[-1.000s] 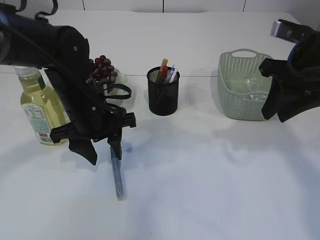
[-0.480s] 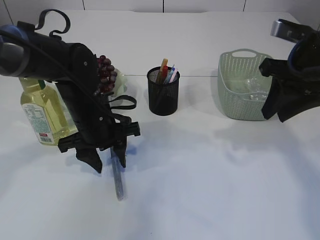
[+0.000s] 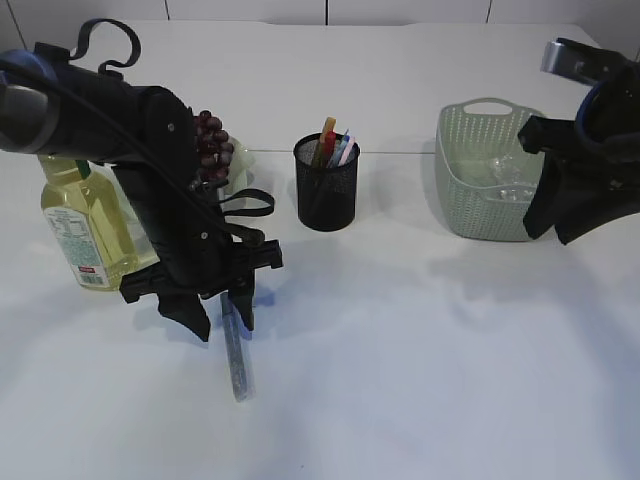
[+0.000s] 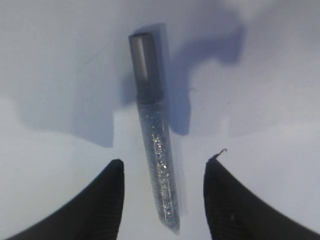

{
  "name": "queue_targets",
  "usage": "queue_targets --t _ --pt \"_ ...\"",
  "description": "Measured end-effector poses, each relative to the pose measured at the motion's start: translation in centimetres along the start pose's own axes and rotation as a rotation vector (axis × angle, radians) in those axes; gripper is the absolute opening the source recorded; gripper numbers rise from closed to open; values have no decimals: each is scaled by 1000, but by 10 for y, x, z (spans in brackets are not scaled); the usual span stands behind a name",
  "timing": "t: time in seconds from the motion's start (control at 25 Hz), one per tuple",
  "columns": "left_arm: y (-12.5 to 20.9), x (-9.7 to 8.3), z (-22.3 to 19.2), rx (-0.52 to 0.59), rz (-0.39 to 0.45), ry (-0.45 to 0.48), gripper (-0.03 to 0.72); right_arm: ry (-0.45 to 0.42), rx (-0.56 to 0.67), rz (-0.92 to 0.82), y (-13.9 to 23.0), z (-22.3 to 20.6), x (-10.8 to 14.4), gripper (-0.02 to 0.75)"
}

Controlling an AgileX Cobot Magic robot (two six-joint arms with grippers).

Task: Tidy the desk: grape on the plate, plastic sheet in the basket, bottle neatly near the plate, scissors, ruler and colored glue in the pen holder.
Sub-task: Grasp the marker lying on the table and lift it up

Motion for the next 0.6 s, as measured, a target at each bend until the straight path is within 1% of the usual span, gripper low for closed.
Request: queue_targets --t 0.6 --pt "0 2 -17 24 23 -13 372 -9 -4 -2 -1 0 1 276"
Point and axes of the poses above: a point on each arm's last joint axis where the gripper is mounted, z pointing back along that axis away from the gripper, x along the wrist's bending axis when the last joint is at zero, y = z × x, the point moved 6 cm from there along -z, pointing out along that axis toward the gripper, and after that the axes turned 15 degrees about z, right-handed, at the moved point
